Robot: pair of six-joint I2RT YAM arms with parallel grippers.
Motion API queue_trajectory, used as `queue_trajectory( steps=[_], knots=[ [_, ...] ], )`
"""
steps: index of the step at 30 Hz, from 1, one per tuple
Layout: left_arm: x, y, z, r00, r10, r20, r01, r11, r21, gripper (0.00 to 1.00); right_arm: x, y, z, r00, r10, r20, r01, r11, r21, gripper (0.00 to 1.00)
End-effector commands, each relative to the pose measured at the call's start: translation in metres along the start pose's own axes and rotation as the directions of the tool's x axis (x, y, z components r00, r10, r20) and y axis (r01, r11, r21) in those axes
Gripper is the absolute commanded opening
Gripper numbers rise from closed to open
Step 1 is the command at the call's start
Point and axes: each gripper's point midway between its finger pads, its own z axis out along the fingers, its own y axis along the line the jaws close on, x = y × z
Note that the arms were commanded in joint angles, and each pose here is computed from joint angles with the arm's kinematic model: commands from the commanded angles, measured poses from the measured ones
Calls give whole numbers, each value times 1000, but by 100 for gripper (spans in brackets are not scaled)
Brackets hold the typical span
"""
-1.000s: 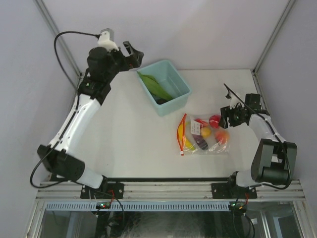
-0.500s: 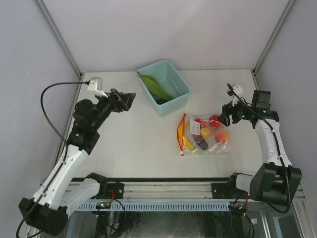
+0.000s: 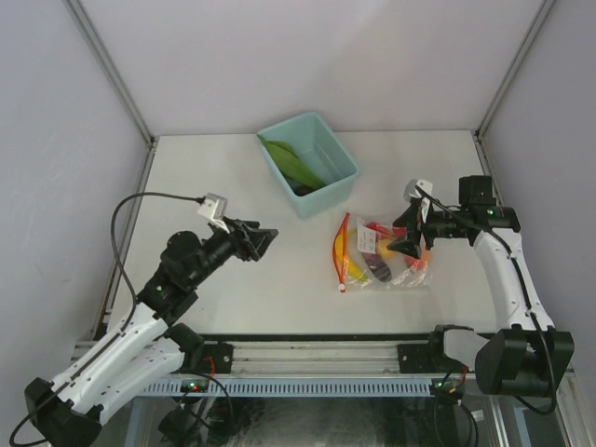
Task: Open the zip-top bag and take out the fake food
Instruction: Pick up the fake fruit from the zipper food storage bag.
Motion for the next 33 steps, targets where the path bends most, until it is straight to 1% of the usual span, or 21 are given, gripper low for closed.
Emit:
queue_trajectory(
  steps=[1, 6, 10, 13, 19, 24, 28, 29, 30, 31, 33],
  knots=[
    [27, -1, 5, 995, 80, -56, -80, 997, 4, 66, -12, 28, -1, 992, -110, 54, 115, 987, -113, 64],
    [55, -9, 13, 978, 167, -127, -164, 986, 37, 66, -2, 45, 7, 991, -130, 29, 134, 970, -202, 63],
    [70, -15, 21, 958, 255, -133, -248, 966, 67, 66, 4, 54, 11, 987, -157, 30, 160, 955, -250, 63],
    [83, -21, 24, 935, 331, -130, -318, 942, 111, 66, 9, 59, 14, 982, -187, 23, 186, 943, -275, 63],
    [112, -29, 30, 865, 474, -163, -440, 874, 207, 67, 22, 68, 20, 970, -244, 9, 234, 916, -328, 63],
    [133, -29, 37, 824, 528, -204, -472, 840, 265, 66, 34, 71, 24, 952, -308, -1, 288, 892, -349, 63],
    [144, -29, 48, 794, 568, -218, -500, 813, 298, 62, 50, 69, 28, 934, -356, -32, 322, 876, -360, 62],
    [146, -29, 51, 790, 571, -223, -502, 811, 299, 57, 53, 68, 30, 929, -368, -39, 331, 873, -360, 62],
    [150, -28, 57, 788, 568, -240, -498, 816, 295, 49, 57, 67, 33, 927, -373, -52, 331, 873, -359, 61],
    [149, -31, 62, 797, 552, -245, -483, 826, 290, 46, 59, 64, 35, 925, -374, -64, 330, 876, -351, 60],
    [149, -40, 73, 837, 487, -248, -419, 863, 280, 46, 63, 57, 38, 919, -386, -79, 341, 880, -331, 60]
  ],
)
